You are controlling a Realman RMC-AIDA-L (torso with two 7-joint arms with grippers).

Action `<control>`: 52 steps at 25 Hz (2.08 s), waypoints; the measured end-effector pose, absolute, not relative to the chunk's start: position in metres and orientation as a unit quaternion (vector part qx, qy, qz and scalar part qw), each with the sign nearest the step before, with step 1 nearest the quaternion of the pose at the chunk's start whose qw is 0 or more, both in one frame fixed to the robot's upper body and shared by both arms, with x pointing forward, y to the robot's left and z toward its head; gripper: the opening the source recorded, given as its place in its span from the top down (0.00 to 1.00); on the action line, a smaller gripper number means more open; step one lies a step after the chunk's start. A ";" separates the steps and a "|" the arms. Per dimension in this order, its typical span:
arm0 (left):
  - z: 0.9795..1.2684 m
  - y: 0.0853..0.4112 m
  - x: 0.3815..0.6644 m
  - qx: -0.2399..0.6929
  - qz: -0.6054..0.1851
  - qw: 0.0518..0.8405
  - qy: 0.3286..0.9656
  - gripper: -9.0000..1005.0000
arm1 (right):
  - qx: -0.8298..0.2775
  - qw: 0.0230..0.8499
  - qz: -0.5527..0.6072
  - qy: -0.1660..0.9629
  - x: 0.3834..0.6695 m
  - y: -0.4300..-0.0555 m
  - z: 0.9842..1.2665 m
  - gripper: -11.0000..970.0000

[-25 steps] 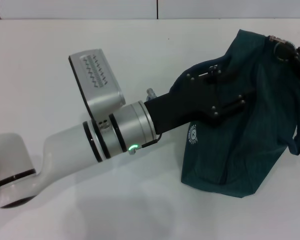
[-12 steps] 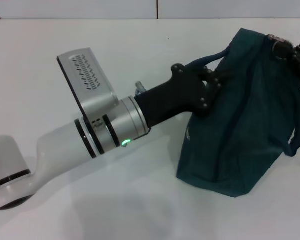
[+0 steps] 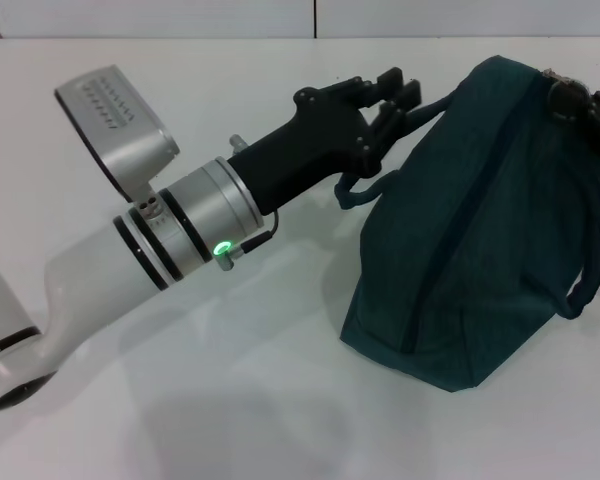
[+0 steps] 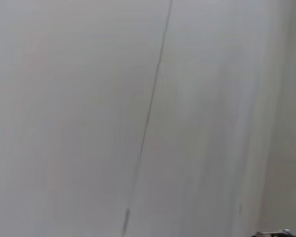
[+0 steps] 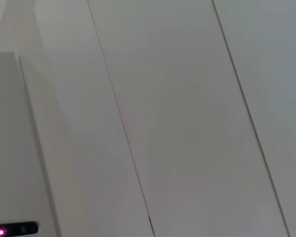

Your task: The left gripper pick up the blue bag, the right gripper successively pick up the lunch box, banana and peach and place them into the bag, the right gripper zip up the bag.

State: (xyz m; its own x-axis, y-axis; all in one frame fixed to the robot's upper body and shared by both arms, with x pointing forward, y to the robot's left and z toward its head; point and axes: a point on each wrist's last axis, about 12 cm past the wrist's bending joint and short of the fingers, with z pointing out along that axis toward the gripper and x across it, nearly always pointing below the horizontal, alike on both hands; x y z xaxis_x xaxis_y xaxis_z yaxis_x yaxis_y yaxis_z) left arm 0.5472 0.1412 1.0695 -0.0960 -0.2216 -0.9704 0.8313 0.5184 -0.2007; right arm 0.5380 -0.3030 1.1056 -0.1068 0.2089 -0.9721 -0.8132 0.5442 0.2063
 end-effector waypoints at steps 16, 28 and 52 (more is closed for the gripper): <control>1.092 0.108 0.572 0.285 -0.526 0.482 0.640 0.36 | -0.242 0.621 0.413 0.621 0.535 -0.303 1.103 0.95; 1.078 0.126 0.564 0.278 -0.483 0.533 0.637 0.48 | -0.239 0.617 0.414 0.625 0.530 -0.305 1.100 0.95; 1.073 0.135 0.559 0.295 -0.443 0.573 0.623 0.99 | -0.167 0.752 0.327 0.548 0.498 -0.335 1.094 0.61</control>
